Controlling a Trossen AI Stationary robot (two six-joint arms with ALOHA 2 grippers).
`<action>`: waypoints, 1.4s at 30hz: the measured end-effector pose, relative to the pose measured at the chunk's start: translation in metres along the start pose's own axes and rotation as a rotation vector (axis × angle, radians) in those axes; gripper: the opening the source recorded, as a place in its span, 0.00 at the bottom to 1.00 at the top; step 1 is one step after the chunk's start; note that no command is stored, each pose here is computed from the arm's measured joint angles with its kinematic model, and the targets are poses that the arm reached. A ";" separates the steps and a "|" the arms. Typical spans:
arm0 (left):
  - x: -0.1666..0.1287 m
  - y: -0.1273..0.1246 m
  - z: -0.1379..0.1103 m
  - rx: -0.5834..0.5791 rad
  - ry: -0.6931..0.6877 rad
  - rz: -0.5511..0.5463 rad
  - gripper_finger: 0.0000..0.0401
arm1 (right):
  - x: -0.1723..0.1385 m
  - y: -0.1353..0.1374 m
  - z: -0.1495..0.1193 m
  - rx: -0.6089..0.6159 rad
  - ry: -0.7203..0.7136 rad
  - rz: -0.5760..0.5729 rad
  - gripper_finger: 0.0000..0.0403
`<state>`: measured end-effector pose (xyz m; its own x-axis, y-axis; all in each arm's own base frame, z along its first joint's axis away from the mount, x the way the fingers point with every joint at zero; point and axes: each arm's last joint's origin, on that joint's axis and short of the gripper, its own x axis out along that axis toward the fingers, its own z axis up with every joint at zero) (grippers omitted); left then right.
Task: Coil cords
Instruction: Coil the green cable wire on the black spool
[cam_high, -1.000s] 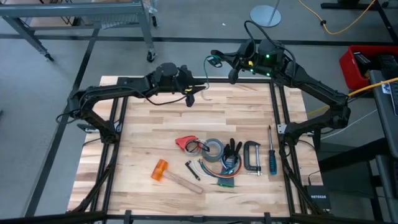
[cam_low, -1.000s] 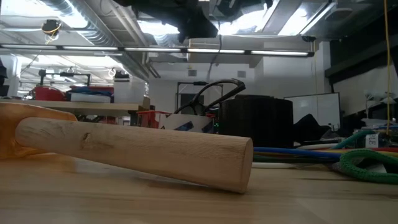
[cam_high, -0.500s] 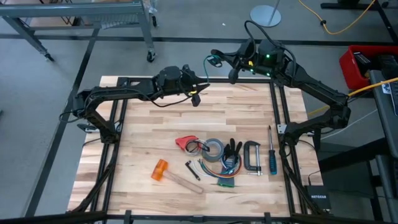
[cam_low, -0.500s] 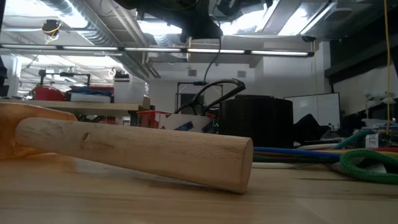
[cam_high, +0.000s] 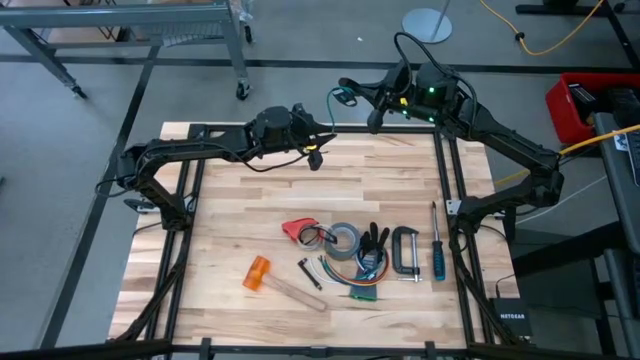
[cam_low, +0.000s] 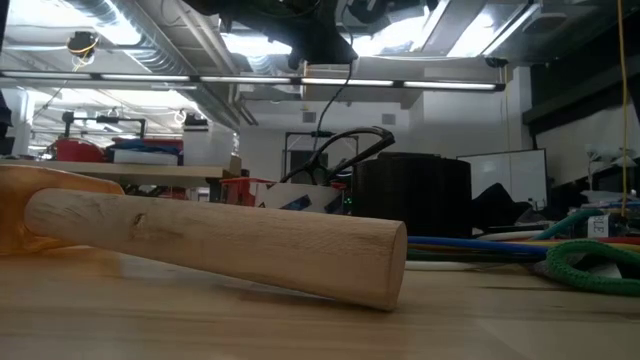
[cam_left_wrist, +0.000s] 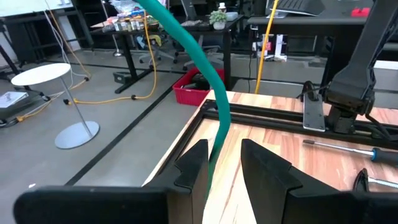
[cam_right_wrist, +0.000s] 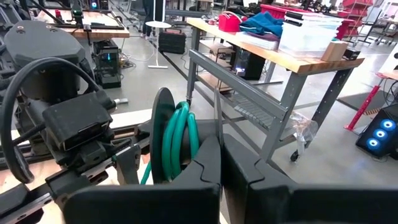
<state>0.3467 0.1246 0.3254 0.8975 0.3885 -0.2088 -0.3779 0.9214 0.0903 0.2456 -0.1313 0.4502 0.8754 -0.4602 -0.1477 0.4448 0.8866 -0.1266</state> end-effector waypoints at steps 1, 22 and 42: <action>0.000 0.000 0.000 0.000 0.000 0.000 0.22 | 0.000 0.000 0.000 0.000 0.000 0.000 0.00; 0.000 0.001 -0.003 -0.012 0.028 0.026 0.11 | 0.000 0.000 0.004 0.000 -0.039 -0.004 0.00; 0.000 -0.004 0.005 -0.101 -0.046 -0.017 0.00 | 0.010 0.000 0.004 0.001 -0.071 -0.004 0.00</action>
<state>0.3489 0.1211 0.3296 0.9126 0.3742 -0.1646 -0.3812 0.9244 -0.0117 0.2553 -0.1358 0.4524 0.8850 -0.4592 -0.0770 0.4482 0.8850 -0.1261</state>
